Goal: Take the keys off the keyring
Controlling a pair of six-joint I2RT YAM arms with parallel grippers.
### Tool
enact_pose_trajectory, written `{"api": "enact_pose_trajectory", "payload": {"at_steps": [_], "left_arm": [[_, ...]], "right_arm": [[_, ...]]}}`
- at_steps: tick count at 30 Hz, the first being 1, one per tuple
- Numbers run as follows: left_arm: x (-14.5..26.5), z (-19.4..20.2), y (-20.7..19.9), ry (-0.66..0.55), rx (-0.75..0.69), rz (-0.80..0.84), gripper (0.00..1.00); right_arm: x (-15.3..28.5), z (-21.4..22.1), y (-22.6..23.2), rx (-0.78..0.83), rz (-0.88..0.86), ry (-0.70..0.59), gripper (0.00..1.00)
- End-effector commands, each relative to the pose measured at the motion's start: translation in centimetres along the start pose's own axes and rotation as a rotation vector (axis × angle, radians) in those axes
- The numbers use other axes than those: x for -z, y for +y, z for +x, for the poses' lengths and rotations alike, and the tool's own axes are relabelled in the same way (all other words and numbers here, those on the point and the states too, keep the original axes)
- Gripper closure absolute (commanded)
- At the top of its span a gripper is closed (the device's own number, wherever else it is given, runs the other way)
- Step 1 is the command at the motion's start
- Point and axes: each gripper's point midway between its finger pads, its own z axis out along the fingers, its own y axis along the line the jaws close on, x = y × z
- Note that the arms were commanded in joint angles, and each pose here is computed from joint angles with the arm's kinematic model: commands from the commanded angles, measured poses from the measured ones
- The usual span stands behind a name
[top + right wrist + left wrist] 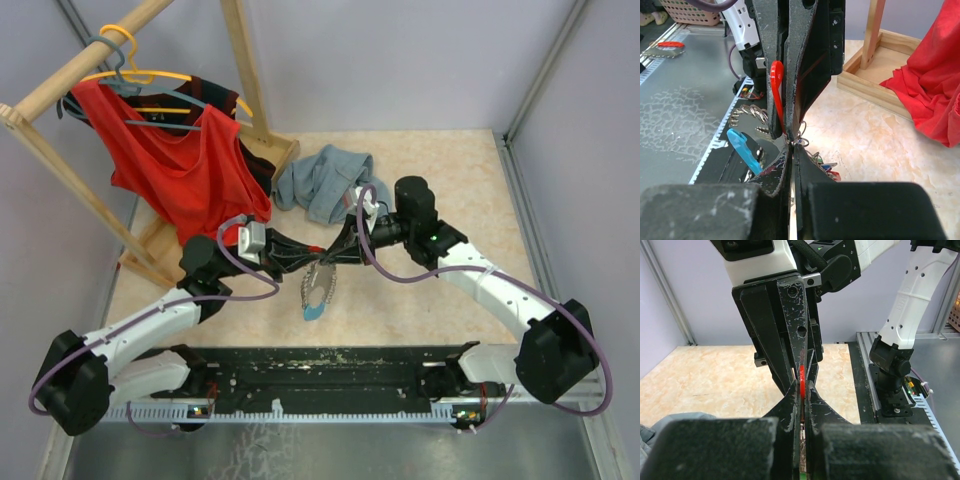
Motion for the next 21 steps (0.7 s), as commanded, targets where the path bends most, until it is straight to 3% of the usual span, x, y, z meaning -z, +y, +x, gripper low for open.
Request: {"api": "enact_pose_trajectory", "payload": {"at_steps": [1, 21], "left_arm": [[0.1, -2.0, -0.1, -0.063, -0.057, -0.007, 1.00], [3.4, 1.1, 0.5, -0.025, -0.015, -0.182, 1.00]], "right_arm": [[0.1, -3.0, 1.0, 0.093, -0.051, -0.041, 1.00], [1.6, -4.1, 1.5, 0.069, -0.075, -0.138, 1.00]]}}
